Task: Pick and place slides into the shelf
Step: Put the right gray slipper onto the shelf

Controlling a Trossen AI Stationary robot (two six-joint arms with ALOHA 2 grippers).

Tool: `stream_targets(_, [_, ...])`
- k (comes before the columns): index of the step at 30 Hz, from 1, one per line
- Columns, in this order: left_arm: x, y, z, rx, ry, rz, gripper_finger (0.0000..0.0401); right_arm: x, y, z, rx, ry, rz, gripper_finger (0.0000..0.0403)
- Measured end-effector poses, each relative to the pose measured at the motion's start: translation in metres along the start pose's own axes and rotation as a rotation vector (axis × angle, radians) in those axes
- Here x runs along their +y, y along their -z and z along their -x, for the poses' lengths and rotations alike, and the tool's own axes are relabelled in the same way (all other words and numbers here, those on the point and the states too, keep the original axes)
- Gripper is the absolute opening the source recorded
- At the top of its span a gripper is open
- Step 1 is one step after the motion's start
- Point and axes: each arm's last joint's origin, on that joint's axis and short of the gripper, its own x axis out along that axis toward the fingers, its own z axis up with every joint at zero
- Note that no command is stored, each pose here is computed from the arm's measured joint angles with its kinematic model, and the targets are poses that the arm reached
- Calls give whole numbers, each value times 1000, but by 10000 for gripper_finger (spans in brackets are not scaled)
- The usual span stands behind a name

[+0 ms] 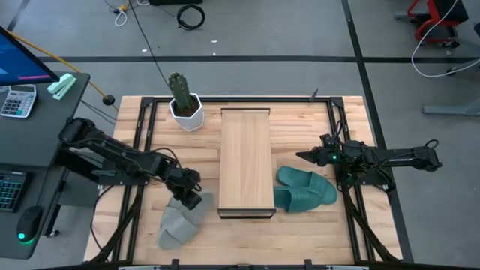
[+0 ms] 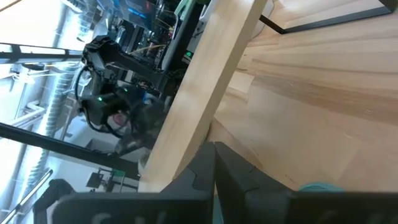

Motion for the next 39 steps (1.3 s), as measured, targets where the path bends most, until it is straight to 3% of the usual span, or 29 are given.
stream_targets(5, [6, 11, 35, -80, 33, 79, 83, -1, 1, 0, 5, 13, 3, 16])
stream_targets(10, [9, 18, 72, -271, 175, 196, 88, -2, 1, 0, 7, 16, 23, 16])
stream_targets(18, [-6, 18, 132, -716, 357, 313, 80, -2, 1, 0, 8, 19, 50, 16])
stream_targets(22, [-22, 15, 160, -965, 383, 323, 83, -2, 1, 0, 8, 20, 50, 16])
stream_targets(27, [-51, 9, 182, -1245, 327, 296, 80, -2, 1, 0, 8, 19, 48, 16])
stream_targets(33, [-90, 2, 161, -1445, 223, 319, 80, -2, 1, 0, 22, 13, 47, 16])
stream_targets(39, [-118, 12, 106, -1602, 297, 420, 79, -1, 3, 0, 79, -13, 46, 16])
